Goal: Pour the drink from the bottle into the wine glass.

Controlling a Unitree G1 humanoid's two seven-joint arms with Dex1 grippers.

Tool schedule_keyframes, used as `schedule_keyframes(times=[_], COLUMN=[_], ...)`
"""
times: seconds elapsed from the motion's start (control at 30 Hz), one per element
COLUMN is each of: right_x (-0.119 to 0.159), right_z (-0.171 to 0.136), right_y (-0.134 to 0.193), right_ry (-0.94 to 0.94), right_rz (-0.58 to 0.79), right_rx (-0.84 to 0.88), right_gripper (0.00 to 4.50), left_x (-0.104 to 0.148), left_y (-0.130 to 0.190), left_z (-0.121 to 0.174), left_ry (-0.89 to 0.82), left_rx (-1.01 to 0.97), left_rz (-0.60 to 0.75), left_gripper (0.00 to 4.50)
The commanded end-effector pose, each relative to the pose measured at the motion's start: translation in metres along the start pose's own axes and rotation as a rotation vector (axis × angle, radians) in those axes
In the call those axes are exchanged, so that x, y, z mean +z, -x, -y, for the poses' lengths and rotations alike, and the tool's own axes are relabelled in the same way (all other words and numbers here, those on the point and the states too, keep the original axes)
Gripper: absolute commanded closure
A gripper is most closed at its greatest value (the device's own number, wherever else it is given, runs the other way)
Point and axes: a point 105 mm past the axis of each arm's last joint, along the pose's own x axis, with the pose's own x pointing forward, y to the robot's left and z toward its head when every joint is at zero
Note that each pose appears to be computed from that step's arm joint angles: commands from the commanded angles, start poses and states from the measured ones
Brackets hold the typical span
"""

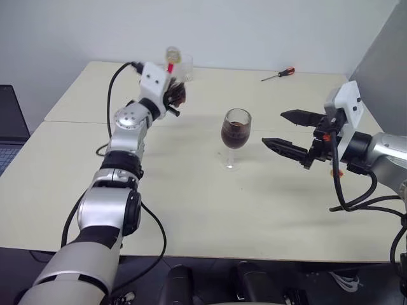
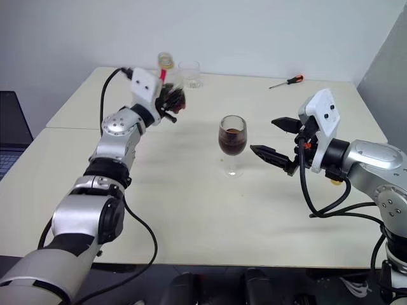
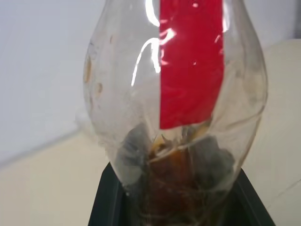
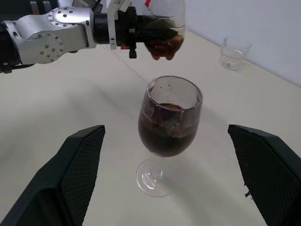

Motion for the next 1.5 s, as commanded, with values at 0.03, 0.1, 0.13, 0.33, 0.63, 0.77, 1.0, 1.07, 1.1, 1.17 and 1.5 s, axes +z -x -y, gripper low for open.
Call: schedule_keyframes(times=[0.03, 0.1, 0.13, 0.33, 0.63, 0.77, 1.0, 1.07, 1.1, 1.17, 1.5], right_x=[0.002, -0.001, -0.002, 0.001, 0.002, 0.002, 0.001, 0.000, 0.000, 0.000, -0.004], right_z=[0.010, 0.011, 0.011, 0.010, 0.010, 0.009, 0.009, 0.010, 0.010, 0.010, 0.017], right_y=[0.005, 0.005, 0.005, 0.003, -0.001, -0.003, -0.004, -0.004, -0.004, -0.004, 0.001], right_ry=[0.022, 0.016, 0.016, 0.021, 0.028, 0.028, 0.025, 0.024, 0.025, 0.027, 0.038], right_rz=[0.020, 0.013, 0.011, 0.013, 0.004, 0.004, -0.003, -0.006, -0.007, -0.011, -0.045], right_rx=[-0.062, -0.066, -0.063, -0.045, -0.015, -0.001, 0.013, 0.016, 0.019, 0.028, 0.045], right_gripper=[0.00, 0.00, 0.00, 0.00, 0.00, 0.00, 0.00, 0.00, 0.00, 0.00, 0.00], left_x=[-0.009, -0.028, -0.033, -0.058, -0.064, -0.064, -0.036, -0.030, -0.027, -0.016, 0.042], left_y=[0.016, 0.028, 0.033, 0.054, 0.065, 0.067, 0.068, 0.069, 0.070, 0.076, 0.092], left_z=[-0.022, -0.023, -0.022, -0.025, -0.027, -0.027, -0.035, -0.037, -0.036, -0.038, -0.042], left_ry=[0.079, 0.118, 0.108, 0.112, 0.110, 0.112, 0.074, 0.063, 0.059, 0.037, -0.059], left_rx=[0.167, 0.220, 0.232, 0.334, 0.372, 0.379, 0.361, 0.332, 0.302, 0.244, 0.012], left_rz=[-0.012, -0.054, -0.071, -0.168, -0.211, -0.217, -0.177, -0.184, -0.190, -0.192, -0.158], left_gripper=[3.57, 3.57, 3.57, 3.57, 0.97, 0.01, 0.01, 0.01, 0.01, 0.01, 0.01])
